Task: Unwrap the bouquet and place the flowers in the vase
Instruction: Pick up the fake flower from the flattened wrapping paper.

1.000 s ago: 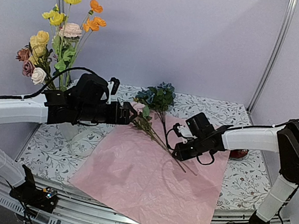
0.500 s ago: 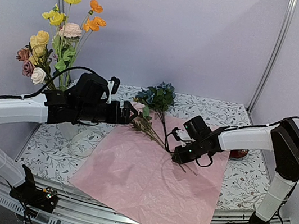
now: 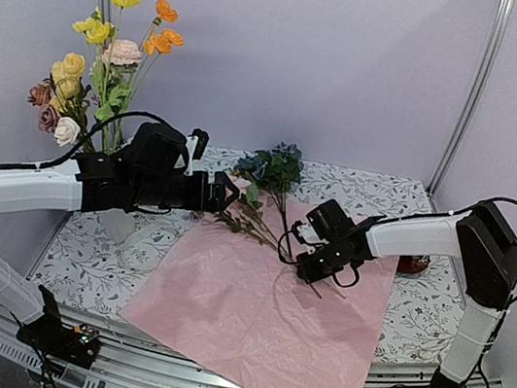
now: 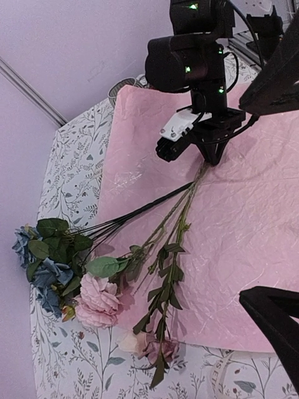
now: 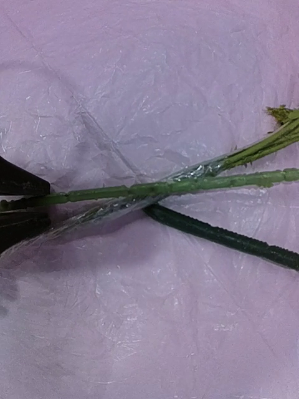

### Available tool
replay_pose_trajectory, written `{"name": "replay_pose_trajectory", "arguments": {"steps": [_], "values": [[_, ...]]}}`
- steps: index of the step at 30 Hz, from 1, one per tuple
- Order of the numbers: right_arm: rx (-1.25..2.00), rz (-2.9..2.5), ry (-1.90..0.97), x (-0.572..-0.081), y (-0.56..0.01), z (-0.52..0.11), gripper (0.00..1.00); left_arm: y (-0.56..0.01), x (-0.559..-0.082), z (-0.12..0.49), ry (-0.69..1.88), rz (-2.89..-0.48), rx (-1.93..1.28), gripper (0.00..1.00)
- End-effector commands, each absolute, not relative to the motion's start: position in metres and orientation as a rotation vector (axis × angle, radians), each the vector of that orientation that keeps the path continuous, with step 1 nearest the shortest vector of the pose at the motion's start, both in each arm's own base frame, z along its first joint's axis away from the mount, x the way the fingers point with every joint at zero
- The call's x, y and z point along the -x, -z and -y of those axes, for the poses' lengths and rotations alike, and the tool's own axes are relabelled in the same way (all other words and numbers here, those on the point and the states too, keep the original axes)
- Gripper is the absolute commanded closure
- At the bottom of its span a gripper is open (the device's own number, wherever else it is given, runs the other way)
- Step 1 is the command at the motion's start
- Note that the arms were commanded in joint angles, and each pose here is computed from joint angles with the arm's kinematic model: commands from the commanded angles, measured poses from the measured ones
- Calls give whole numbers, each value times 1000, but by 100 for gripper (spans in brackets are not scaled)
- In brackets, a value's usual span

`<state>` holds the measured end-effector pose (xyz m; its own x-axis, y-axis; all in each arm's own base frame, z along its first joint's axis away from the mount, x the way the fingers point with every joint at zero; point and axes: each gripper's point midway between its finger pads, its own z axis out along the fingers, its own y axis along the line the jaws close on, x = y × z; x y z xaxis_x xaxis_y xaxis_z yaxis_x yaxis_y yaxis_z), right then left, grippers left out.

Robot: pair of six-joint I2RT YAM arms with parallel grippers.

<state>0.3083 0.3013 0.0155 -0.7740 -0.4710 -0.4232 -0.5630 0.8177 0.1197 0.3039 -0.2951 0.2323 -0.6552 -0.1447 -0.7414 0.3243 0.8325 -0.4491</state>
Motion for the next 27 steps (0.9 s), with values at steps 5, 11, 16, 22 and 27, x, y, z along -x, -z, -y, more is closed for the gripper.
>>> {"name": "replay_pose_trajectory", "arguments": {"steps": [5, 11, 16, 22, 27], "values": [[830, -2649, -145, -311, 0, -294, 85, -240, -308, 292, 705, -2159, -131, 2], [850, -2669, -133, -311, 11, -296, 82, -240, -307, 289, 701, -2159, -124, 2], [854, -2665, -141, -317, 14, -303, 82, -238, -305, 286, 696, -2159, -119, 2], [820, -2617, -184, -323, -6, -309, 95, -240, -305, 284, 697, -2154, -115, 2], [766, -2502, -339, -326, -50, -325, 96, -240, -304, 285, 706, -2154, -118, 2]]}}
